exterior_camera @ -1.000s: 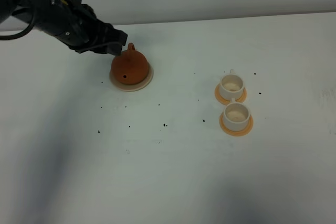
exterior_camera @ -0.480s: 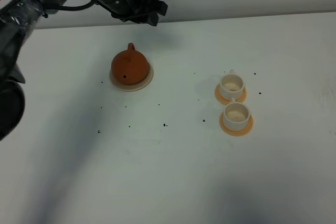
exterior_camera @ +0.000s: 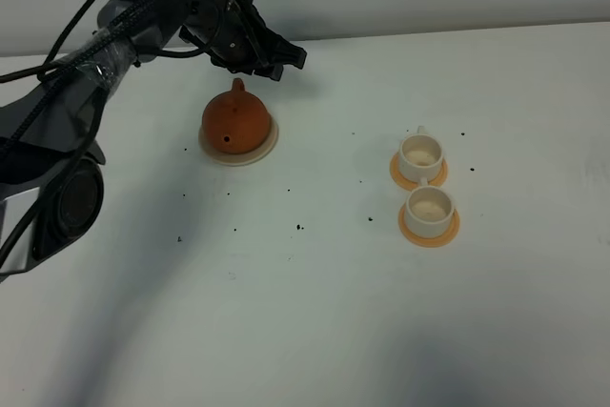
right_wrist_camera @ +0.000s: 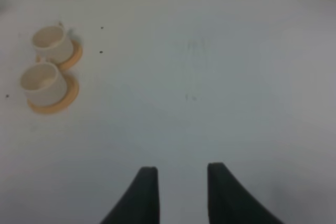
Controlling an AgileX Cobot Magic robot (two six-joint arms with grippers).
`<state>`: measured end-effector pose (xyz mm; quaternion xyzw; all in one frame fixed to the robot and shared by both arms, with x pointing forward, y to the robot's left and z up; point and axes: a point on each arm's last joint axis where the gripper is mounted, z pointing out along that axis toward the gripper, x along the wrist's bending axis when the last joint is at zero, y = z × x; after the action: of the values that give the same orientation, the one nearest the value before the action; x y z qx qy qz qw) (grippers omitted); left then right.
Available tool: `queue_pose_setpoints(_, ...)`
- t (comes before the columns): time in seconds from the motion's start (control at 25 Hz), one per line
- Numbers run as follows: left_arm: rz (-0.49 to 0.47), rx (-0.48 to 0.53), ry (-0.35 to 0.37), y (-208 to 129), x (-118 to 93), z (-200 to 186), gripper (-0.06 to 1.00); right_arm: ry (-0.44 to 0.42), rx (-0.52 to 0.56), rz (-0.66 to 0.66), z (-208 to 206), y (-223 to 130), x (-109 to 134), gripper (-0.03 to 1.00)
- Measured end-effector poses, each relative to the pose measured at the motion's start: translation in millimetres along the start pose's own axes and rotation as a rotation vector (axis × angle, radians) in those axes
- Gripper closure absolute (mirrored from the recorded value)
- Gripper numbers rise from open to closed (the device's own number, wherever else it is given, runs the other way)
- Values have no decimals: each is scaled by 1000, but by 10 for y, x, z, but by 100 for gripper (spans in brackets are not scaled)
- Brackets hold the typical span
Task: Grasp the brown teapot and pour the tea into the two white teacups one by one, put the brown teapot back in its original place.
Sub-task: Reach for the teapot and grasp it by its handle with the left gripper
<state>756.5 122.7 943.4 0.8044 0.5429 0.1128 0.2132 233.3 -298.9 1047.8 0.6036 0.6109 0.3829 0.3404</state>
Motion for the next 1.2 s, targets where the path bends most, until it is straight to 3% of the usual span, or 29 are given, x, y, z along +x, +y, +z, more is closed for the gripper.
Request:
queue_pose_setpoints(0.24, 11, -59, 8, 35, 15, 74, 52, 0, 0, 0, 0, 0, 0, 72)
queue_pose_setpoints(0.56, 7, -12, 6, -74, 46, 303, 52, 0, 0, -1, 0, 0, 0, 72)
queue_pose_setpoints(1.2, -85, 49, 44, -137, 325, 253, 53, 0, 0, -1, 0, 0, 0, 72)
